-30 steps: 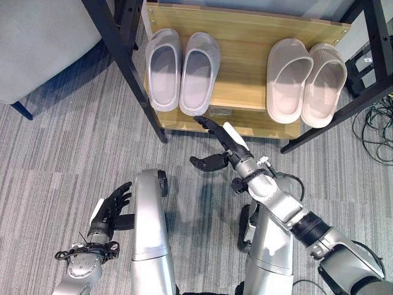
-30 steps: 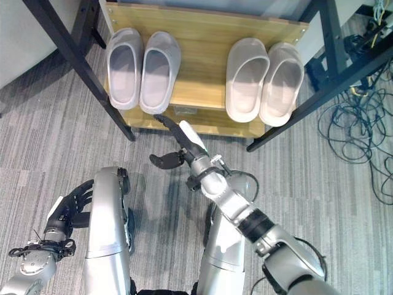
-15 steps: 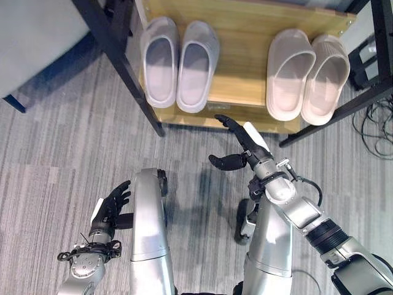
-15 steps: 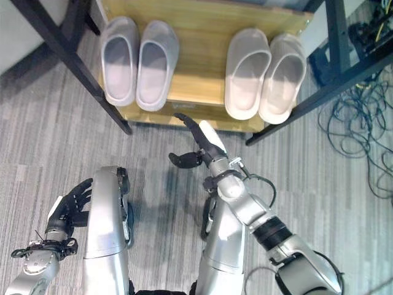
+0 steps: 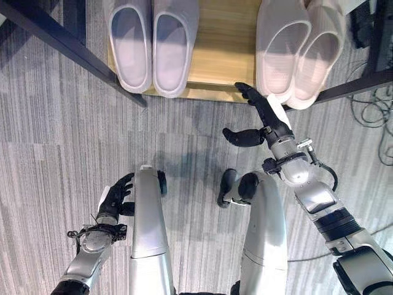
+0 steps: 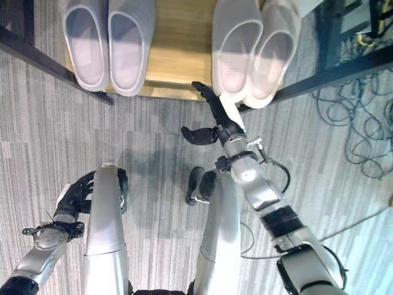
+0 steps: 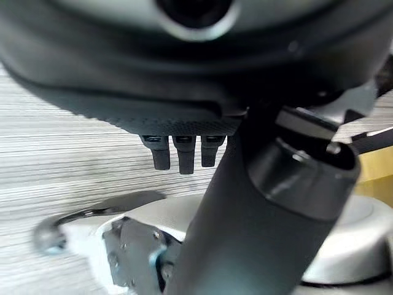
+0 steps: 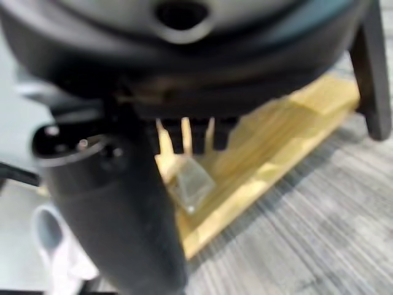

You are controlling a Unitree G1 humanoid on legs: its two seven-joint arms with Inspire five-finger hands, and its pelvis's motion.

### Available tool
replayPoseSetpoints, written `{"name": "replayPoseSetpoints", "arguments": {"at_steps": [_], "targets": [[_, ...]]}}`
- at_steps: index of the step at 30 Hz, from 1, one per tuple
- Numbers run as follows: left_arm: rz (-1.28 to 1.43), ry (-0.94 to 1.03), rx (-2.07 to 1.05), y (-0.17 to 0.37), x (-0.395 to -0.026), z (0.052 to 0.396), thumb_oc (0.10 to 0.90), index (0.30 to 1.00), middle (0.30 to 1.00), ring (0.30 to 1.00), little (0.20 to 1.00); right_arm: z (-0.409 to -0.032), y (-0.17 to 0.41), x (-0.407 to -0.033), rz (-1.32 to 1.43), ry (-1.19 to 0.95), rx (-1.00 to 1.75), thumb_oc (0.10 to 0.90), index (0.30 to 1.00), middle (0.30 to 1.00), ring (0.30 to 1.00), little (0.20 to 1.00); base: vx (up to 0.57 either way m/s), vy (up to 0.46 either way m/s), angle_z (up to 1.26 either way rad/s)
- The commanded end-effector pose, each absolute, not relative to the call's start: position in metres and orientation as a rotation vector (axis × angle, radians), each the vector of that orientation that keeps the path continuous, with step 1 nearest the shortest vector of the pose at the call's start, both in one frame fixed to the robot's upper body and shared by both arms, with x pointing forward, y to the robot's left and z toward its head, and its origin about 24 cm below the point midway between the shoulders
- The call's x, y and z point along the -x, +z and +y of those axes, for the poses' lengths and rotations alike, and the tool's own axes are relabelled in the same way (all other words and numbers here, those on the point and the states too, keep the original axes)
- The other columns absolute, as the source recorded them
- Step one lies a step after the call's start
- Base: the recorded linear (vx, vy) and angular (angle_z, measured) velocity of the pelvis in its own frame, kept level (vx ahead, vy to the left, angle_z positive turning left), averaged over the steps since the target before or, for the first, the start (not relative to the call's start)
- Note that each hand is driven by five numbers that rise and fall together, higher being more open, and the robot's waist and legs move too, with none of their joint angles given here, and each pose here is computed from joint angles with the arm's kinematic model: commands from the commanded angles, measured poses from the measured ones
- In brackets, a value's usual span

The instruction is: Arrange the slippers neatly on the shoe rack.

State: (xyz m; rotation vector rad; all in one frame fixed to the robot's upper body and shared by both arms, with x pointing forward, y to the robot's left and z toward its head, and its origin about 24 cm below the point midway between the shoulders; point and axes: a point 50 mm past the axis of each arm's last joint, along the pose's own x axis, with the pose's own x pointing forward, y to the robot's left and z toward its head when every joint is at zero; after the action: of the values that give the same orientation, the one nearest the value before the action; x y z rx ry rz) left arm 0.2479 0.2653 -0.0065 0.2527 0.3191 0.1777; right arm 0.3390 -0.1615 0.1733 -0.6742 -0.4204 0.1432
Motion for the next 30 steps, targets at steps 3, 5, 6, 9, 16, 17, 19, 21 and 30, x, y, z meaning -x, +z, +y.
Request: {"name": "replayPoseSetpoints", "arguments": {"at_steps": [3,5,6,9,16,17,19,21,30], "targets": [[-0.161,0.062,-0.07,0.079,-0.305,0.221,0.8,0.9,0.9,0.9,0.9,-0.148,0.163,-0.322,-0.493,0.254,0.683,0.8,0.9,0.9,0.9,0.9,-0.02,-0.044,-0.03],[-0.127,0.04,-0.069,0.069,-0.301,0.217,0.8,0.9,0.9,0.9,0.9,-0.15,0.148,-0.322,-0.432,0.27,0.691,0.8,0.9,0.9,0.9,0.9,0.05,-0.036,-0.03],[-0.114,0.025,-0.061,0.064,-0.299,0.215,0.8,0.9,0.9,0.9,0.9,-0.151,0.142,-0.321,-0.416,0.281,0.695,0.8,0.9,0.9,0.9,0.9,0.03,-0.03,-0.01],[-0.078,0.004,-0.056,0.053,-0.293,0.211,0.8,0.9,0.9,0.9,0.9,-0.154,0.125,-0.317,-0.352,0.301,0.698,0.8,0.9,0.9,0.9,0.9,0.1,-0.042,0.02],[0.026,-0.056,-0.045,0.025,-0.273,0.205,0.8,0.9,0.9,0.9,0.9,-0.168,0.076,-0.3,-0.164,0.359,0.719,0.8,0.9,0.9,0.9,0.9,0.16,-0.041,-0.07],[0.035,-0.058,-0.044,0.022,-0.269,0.206,0.8,0.9,0.9,0.9,0.9,-0.17,0.07,-0.297,-0.14,0.364,0.716,0.8,0.9,0.9,0.9,0.9,0.17,-0.017,-0.31],[0.06,-0.066,-0.034,0.016,-0.264,0.205,0.8,0.9,0.9,0.9,0.9,-0.174,0.058,-0.292,-0.095,0.358,0.704,0.8,0.9,0.9,0.9,0.9,0.16,-0.012,-0.14],[0.082,-0.067,-0.029,0.01,-0.258,0.204,0.8,0.9,0.9,0.9,0.9,-0.178,0.049,-0.287,-0.058,0.36,0.708,0.8,0.9,0.9,0.9,0.9,0.13,-0.008,-0.16],[0.192,-0.048,-0.063,-0.016,-0.237,0.205,0.8,0.9,0.9,0.9,0.9,-0.201,0.012,-0.263,0.11,0.316,0.73,0.8,0.9,0.9,0.9,0.9,0.13,-0.012,0.01]]}}
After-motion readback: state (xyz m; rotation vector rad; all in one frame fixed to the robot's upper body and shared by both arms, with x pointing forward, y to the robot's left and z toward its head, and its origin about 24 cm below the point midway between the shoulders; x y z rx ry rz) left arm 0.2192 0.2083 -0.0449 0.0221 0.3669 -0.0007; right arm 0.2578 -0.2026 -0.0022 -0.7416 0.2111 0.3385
